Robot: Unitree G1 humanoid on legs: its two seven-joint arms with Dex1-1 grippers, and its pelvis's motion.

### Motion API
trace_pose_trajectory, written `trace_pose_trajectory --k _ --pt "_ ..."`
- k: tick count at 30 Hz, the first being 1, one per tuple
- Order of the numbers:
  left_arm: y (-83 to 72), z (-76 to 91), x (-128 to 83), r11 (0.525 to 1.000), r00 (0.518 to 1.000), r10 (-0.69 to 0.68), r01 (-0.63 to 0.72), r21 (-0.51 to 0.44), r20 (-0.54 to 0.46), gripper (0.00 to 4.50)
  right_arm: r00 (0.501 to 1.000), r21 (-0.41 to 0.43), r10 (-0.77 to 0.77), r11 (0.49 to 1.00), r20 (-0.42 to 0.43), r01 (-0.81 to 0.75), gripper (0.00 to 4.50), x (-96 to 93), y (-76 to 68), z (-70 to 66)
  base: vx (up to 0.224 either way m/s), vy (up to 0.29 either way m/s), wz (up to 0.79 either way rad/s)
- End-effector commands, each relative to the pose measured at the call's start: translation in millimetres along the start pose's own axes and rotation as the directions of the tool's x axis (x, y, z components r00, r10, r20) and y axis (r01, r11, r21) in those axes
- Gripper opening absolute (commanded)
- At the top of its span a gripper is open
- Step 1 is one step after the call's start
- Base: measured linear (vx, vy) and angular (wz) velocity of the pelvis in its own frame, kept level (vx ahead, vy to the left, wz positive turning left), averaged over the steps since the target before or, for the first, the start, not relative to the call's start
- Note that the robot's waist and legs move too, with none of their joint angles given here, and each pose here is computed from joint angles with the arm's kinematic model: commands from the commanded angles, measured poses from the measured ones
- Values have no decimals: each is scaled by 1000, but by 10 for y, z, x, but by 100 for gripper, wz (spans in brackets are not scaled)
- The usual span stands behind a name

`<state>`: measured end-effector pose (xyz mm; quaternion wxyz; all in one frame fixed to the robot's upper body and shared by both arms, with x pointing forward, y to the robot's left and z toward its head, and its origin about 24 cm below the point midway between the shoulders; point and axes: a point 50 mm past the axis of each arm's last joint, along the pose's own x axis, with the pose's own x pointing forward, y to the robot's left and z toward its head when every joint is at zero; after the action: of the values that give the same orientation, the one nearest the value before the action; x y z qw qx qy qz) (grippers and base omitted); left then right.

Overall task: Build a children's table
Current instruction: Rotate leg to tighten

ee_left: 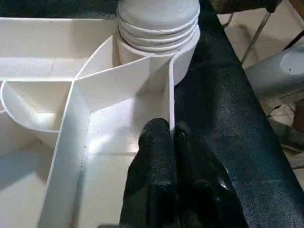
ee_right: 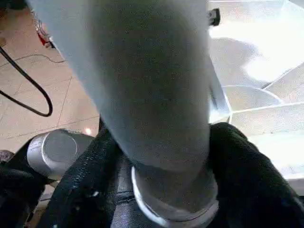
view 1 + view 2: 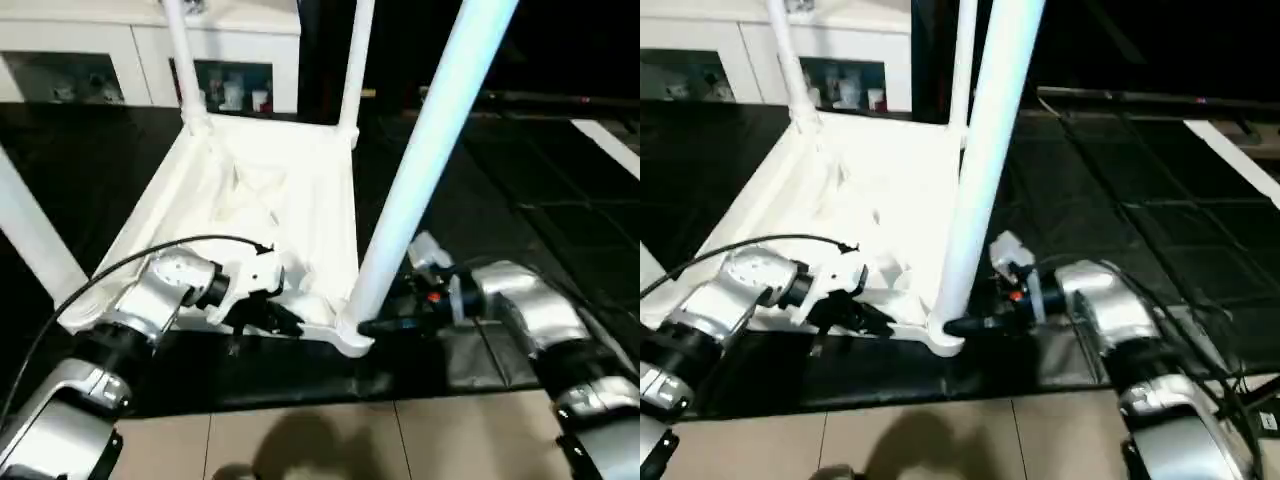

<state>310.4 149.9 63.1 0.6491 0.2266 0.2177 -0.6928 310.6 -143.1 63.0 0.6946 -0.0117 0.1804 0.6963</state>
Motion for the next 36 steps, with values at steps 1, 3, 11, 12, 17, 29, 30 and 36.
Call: trace_pose_trajectory --k 1,3,11,12,17,29,30,36 --pt "-32 5 92 997 997 -70 70 13 -28 0 1000 -21 13 1000 -7 -14 247 -5 -18 43 0 0 0" --pt "-26 -1 91 998 998 -61 61 10 -32 0 1000 -17 21 1000 -3 -21 244 -1 -15 38 0 0 0" --pt "110 1 119 991 995 102 -102 -92 3 0 998 27 35 999 42 -36 211 24 31 -56 0 0 0" --pt "143 37 137 983 990 138 -133 -125 32 0 998 38 23 999 59 -25 210 39 46 -79 0 0 0" --pt "305 213 239 921 935 337 -302 -245 114 0 968 96 -239 968 80 231 206 202 20 -271 0 0 0" --pt "604 651 562 733 763 634 -545 -407 121 0 646 338 -763 613 20 714 199 949 -344 -126 -3 2 -1" --pt "601 652 568 737 768 630 -546 -397 114 0 645 344 -764 614 29 711 199 959 -346 -105 0 0 0" --pt "571 564 531 760 793 604 -543 -356 81 0 643 355 -764 619 63 701 289 964 -326 -71 0 0 0"
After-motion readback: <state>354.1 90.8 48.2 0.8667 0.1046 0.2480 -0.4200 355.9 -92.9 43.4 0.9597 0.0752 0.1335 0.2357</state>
